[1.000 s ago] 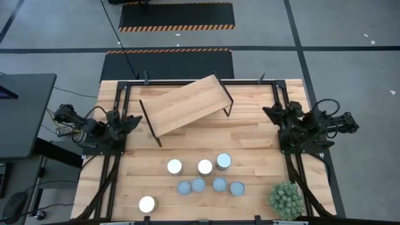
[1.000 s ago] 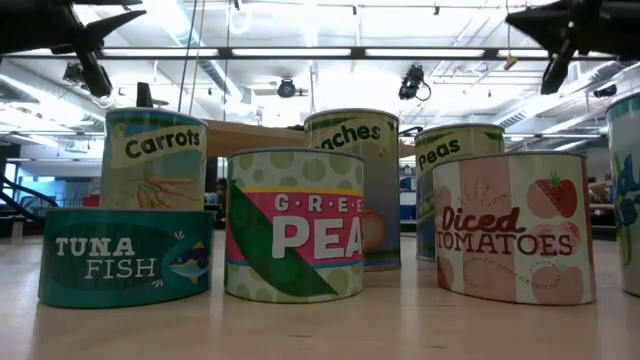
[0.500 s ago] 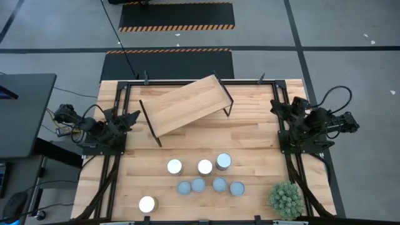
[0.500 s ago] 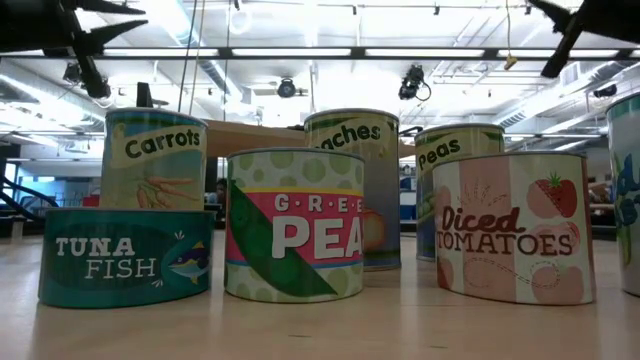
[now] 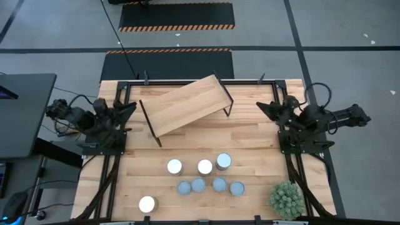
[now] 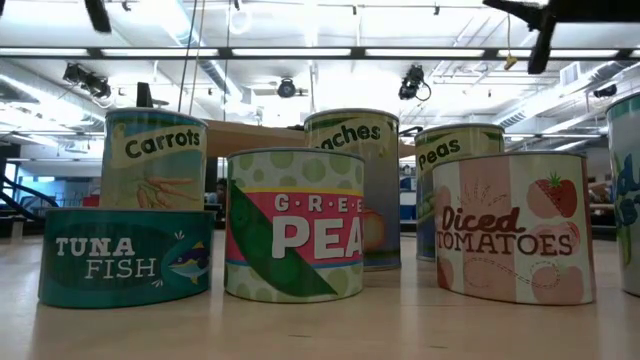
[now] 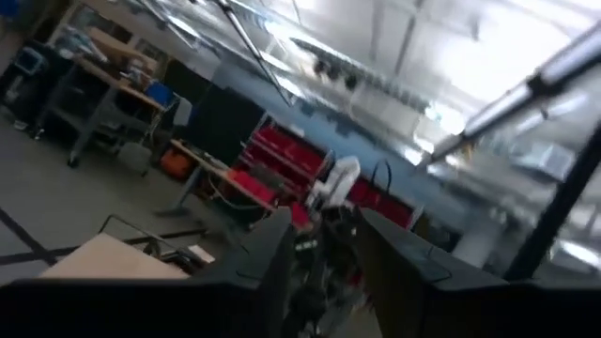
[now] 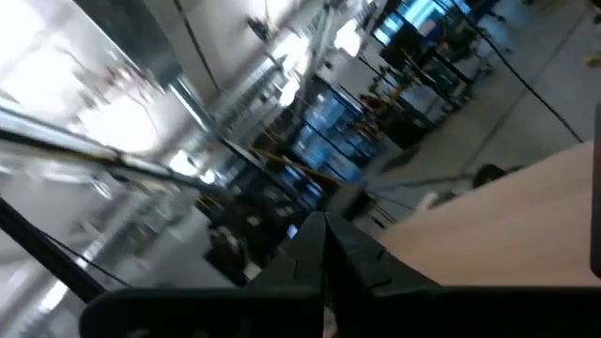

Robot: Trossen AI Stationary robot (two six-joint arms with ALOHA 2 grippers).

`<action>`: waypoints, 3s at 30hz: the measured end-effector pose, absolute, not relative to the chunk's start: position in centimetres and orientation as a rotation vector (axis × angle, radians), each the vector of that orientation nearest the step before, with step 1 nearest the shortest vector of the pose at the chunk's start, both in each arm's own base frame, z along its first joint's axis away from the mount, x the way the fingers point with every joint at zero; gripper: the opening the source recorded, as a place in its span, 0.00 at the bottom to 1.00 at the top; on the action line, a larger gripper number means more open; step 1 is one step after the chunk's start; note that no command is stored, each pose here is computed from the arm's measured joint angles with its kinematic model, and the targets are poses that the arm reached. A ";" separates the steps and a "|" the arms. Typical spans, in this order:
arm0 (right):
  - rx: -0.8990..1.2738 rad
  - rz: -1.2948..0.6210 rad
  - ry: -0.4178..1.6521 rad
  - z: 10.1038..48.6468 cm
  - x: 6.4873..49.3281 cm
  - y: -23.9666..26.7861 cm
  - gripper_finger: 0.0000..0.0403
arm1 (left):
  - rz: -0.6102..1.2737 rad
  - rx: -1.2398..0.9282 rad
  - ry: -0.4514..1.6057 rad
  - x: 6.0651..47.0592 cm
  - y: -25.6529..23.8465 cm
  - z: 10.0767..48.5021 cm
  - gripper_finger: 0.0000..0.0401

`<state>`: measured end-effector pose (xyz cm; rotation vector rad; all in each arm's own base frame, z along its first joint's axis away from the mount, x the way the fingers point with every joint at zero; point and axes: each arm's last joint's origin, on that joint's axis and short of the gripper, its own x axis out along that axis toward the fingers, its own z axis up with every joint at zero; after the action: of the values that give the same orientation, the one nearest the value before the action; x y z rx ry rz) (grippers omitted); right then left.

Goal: Pick and place cans onto a shelf
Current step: Put the canned peas on the shelf

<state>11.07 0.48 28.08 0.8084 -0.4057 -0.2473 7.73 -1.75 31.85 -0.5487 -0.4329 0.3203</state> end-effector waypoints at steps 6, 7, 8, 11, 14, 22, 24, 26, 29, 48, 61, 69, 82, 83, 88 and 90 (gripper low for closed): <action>0.730 -0.242 -0.188 30.1 13.3 1.1 0.03 | 0.327 -0.454 -0.333 8.9 -2.4 33.4 0.38; 0.717 -0.239 -0.145 30.2 13.8 1.2 0.04 | 0.331 -0.447 -0.323 9.1 -2.5 33.5 0.39; 0.705 -0.239 -0.105 30.3 14.2 1.3 0.04 | 0.336 -0.439 -0.312 9.4 -2.7 33.6 0.41; 0.670 -0.232 -0.004 30.8 15.5 1.7 0.07 | 0.341 -0.415 -0.283 10.2 -3.1 33.7 0.48; 0.626 -0.223 0.092 31.2 16.9 2.0 0.12 | 0.315 -0.400 -0.268 10.7 -3.5 33.9 0.54; 0.491 -0.192 0.374 32.2 20.7 3.1 0.37 | 0.307 -0.365 -0.170 11.7 -4.1 33.8 0.54; 0.443 -0.201 0.449 32.2 21.7 3.4 0.43 | 0.312 -0.361 -0.148 12.0 -4.2 33.6 0.53; 0.406 -0.199 0.500 32.2 22.6 3.7 0.48 | 0.314 -0.358 -0.133 12.2 -4.3 33.4 0.52; 0.379 -0.185 0.569 32.2 23.9 4.1 0.54 | 0.313 -0.370 -0.115 12.4 -4.5 33.1 0.52; 0.370 -0.328 1.116 30.1 31.5 9.5 0.65 | 0.228 -0.452 -0.103 12.4 -4.7 33.0 0.52; 0.550 -0.444 1.384 26.3 33.6 11.6 0.62 | 0.160 -0.453 -0.090 12.5 -4.9 33.0 0.52; 0.583 -0.583 1.423 25.8 33.5 10.1 0.66 | 0.134 -0.490 -0.086 12.5 -4.9 33.0 0.52; 0.576 -0.550 1.473 24.0 33.9 7.2 0.44 | 0.134 -0.485 -0.083 12.5 -5.0 33.0 0.52; 0.573 -0.547 1.473 24.0 33.9 7.3 0.41 | 0.134 -0.486 -0.083 12.5 -4.9 33.0 0.52; 0.548 -0.520 1.479 24.0 33.7 8.0 0.32 | 0.135 -0.490 -0.084 12.5 -4.9 33.0 0.52; 0.538 -0.508 1.476 23.7 33.7 8.1 0.31 | 0.134 -0.490 -0.083 12.5 -5.0 33.0 0.52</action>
<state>33.73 8.10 23.74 0.5384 1.4764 -0.5080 12.52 -4.95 32.99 -0.4901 -0.0834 0.1344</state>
